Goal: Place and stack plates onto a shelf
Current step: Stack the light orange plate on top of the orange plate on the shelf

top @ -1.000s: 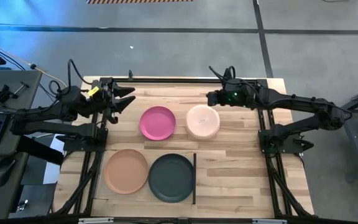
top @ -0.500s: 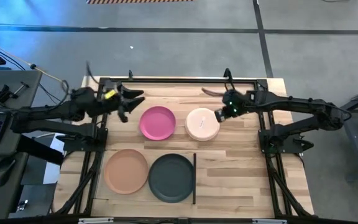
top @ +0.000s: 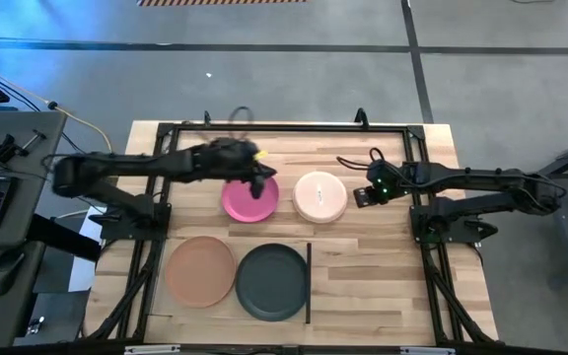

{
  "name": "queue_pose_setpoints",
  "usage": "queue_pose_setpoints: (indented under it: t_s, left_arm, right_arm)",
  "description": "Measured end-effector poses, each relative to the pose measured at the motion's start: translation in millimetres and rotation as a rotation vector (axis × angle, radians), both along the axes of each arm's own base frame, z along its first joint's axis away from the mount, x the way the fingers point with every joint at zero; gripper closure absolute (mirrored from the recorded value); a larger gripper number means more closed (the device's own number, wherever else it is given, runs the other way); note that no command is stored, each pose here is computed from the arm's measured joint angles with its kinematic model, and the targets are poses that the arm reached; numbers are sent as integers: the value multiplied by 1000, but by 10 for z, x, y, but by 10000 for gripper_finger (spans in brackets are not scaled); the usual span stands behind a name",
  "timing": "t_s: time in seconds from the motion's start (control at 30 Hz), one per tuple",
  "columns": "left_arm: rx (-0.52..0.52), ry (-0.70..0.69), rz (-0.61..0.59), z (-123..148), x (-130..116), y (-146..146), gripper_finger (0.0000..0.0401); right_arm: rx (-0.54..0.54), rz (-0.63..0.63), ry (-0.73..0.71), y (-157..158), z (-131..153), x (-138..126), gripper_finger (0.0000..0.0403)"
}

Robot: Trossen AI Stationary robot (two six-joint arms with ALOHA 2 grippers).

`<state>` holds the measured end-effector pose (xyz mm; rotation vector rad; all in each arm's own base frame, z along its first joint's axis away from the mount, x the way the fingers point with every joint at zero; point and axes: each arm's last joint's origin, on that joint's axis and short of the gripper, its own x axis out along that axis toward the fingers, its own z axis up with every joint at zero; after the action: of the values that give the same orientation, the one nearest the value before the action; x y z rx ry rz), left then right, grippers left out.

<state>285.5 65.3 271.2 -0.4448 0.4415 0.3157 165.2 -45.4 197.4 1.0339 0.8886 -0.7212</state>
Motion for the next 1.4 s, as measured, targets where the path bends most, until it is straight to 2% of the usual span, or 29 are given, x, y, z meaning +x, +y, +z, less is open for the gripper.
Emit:
queue_pose_setpoints:
  t_s: [0.27,0.47,0.87,1.1,1.3,1.4]
  left_arm:
    - [75,244,-122,-287,609,206,401]
    - [73,344,-144,-547,835,271,401]
    - [41,447,-145,-1043,986,312,401]
    - [38,465,-149,-1136,1002,306,401]
    - [70,485,-141,-1154,991,322,401]
    - [62,519,-147,-1244,989,321,401]
  right_arm:
    - [-9,7,-36,-31,-62,154,402]
    - [-2,44,67,15,-253,268,402]
    - [-26,96,145,136,-576,508,403]
    - [-65,70,153,200,-709,609,403]
    - [-120,40,131,247,-695,633,403]
    - [-137,37,113,257,-684,647,403]
